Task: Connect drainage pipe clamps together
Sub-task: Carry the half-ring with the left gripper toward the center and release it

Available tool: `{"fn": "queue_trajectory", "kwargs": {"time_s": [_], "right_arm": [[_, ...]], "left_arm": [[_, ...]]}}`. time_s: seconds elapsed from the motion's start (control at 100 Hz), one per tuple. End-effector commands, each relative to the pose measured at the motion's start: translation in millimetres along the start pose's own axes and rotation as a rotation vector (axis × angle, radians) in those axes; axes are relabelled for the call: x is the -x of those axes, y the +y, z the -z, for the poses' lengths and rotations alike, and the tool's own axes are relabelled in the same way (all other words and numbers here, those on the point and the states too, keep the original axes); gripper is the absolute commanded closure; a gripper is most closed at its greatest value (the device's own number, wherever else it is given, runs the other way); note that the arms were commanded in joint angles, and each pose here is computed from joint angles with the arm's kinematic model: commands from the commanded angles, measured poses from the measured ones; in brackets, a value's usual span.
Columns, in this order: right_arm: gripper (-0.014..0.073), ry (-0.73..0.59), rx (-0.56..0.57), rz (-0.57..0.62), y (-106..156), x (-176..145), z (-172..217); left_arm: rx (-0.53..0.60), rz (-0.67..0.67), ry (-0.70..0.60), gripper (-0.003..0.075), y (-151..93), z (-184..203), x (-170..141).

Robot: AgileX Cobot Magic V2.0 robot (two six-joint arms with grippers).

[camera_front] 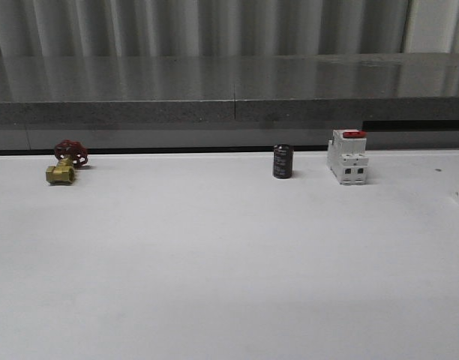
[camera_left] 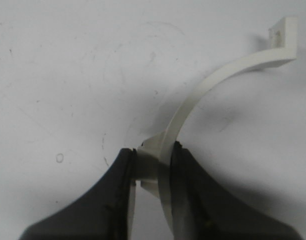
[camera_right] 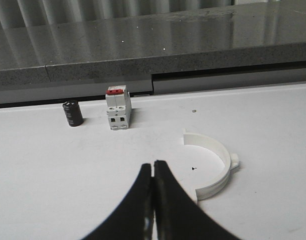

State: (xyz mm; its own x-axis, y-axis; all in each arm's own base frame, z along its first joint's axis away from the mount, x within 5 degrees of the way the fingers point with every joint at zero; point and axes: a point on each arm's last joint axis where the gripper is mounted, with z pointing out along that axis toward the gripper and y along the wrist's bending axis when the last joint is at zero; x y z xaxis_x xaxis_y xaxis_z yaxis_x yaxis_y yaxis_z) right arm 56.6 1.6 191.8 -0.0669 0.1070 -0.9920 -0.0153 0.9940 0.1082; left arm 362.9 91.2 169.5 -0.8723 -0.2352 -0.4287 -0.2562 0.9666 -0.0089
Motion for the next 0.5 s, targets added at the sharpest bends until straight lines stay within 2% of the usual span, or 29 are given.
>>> {"fn": "queue_trajectory", "kwargs": {"time_s": [0.0,0.25,0.33,0.49], "right_arm": [[0.0659,-0.117,0.01,0.004,1.3,14.9,3.2],[0.0659,-0.117,0.01,0.004,1.3,14.9,3.2],[0.0659,-0.117,0.01,0.004,1.3,14.9,3.2],[0.0659,-0.117,0.01,0.004,1.3,14.9,3.2]], "left_arm": [[-0.037,-0.008,-0.131,0.0741,-15.9,45.5,17.1],[-0.141,-0.015,-0.111,0.0741,-75.9,101.4,-10.9],[-0.175,-0.01,-0.096,0.0741,-95.8,104.0,-22.8],[-0.254,-0.08,-0.066,0.0741,-147.4,101.7,-44.6]]}}
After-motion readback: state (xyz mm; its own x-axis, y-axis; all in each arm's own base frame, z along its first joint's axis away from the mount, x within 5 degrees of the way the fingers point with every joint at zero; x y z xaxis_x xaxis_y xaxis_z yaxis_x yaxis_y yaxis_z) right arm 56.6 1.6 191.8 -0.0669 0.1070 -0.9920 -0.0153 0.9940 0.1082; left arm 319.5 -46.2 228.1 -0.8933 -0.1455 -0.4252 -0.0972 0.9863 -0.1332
